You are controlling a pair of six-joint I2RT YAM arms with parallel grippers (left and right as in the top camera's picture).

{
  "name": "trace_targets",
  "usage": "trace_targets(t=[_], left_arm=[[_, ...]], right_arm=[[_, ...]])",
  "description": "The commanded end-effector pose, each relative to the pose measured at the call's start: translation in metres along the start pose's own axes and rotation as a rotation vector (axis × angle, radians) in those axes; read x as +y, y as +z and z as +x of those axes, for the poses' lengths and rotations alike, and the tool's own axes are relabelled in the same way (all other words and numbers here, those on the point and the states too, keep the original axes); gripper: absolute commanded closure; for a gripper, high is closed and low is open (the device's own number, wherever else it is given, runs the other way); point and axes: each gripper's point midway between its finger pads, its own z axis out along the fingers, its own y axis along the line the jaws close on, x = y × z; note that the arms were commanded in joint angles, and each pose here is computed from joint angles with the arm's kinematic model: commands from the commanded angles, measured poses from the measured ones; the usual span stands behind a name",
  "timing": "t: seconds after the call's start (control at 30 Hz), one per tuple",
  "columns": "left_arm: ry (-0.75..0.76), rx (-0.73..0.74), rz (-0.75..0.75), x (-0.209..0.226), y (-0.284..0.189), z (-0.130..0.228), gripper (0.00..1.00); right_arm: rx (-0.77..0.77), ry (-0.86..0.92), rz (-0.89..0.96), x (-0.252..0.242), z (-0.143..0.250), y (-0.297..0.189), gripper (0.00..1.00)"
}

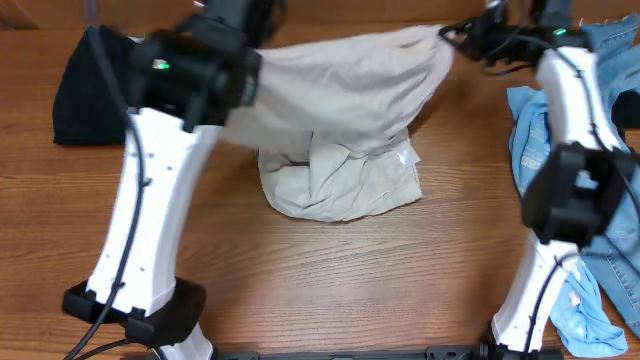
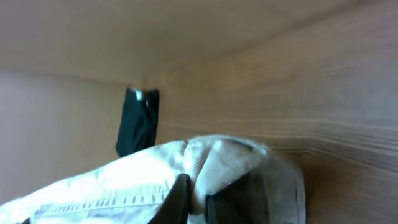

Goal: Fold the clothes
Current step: 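Lift the shorts with both grippers and stretch them apart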

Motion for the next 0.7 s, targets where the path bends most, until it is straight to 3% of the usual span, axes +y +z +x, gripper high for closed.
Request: trace_targets(t=[0.0, 0.27, 0.43, 0.67], left_arm=[[-0.168, -0.109, -0.021, 0.046, -0.026, -0.022, 0.96], [-0.264, -0.299, -0.006, 0.087, -0.104, -0.027, 0.96], [-0.325, -0.444, 0.051, 0.114, -0.175, -0.002, 0.96], [-0.370, -0.659, 0.219, 0.134, -0.270, 0.049, 0.96]], right_arm=[[-0.216, -0.281, 0.204, 0.077, -0.044, -0.092, 0.96], [-0.438, -0.411, 0.362, 0.204, -0.007, -0.222, 0.96], [-0.599, -0.528, 0.361, 0.288, 0.049, -0.298, 0.96], [-0.743, -0.645, 0.314, 0.359, 0.134, -0.363, 0.96]])
